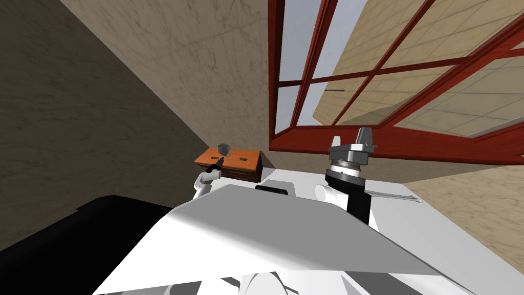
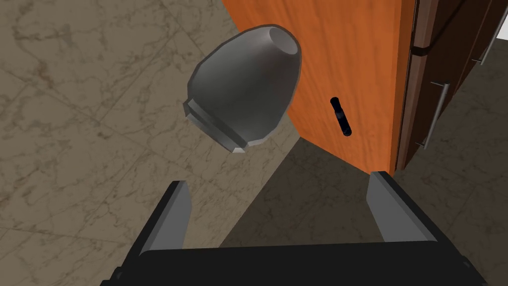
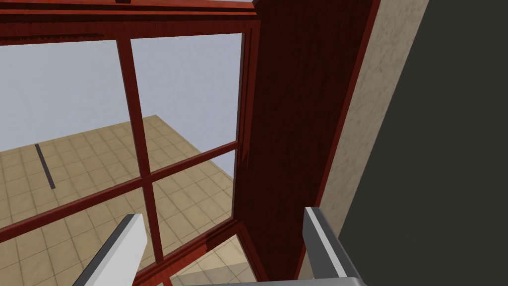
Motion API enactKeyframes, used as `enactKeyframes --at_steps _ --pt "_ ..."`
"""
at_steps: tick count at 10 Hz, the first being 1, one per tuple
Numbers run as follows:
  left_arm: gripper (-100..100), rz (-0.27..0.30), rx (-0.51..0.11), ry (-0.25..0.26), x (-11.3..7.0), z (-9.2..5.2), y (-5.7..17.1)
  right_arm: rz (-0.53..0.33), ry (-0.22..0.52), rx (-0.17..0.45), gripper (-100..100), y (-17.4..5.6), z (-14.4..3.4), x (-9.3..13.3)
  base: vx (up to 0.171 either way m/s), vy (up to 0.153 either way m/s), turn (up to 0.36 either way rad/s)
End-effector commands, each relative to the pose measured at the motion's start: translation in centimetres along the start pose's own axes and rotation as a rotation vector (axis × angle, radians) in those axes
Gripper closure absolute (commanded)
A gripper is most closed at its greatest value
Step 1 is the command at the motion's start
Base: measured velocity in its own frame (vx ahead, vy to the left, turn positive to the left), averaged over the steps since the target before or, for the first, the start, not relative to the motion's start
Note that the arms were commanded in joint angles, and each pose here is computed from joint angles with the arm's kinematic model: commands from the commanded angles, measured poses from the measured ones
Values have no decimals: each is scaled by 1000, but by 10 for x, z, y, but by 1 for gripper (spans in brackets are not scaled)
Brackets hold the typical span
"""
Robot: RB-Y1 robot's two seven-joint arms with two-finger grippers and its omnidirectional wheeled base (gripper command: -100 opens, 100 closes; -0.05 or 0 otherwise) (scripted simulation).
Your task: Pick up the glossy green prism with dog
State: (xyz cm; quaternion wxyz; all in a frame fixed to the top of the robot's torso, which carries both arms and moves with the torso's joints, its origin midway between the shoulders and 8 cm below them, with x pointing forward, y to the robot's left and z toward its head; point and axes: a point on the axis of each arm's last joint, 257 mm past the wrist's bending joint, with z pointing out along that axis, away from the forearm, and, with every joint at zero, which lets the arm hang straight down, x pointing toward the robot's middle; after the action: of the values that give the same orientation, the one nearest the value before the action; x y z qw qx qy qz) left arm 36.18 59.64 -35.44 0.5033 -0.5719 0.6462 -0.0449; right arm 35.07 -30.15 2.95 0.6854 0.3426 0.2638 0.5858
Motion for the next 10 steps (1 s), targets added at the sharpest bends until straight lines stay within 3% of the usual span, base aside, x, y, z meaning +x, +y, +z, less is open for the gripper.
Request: enactKeyframes --at_steps 1,5,10 --pt "-100 -12 -61 9 -1 9 14 0 0 0 0 0 0 0 45 -49 -186" --pt "-100 -42 -209 41 3 19 59 0 0 0 0 0 0 0 49 -45 -99" --pt "-100 -76 -362 88 12 20 100 0 0 0 0 0 0 0 54 -23 -94"
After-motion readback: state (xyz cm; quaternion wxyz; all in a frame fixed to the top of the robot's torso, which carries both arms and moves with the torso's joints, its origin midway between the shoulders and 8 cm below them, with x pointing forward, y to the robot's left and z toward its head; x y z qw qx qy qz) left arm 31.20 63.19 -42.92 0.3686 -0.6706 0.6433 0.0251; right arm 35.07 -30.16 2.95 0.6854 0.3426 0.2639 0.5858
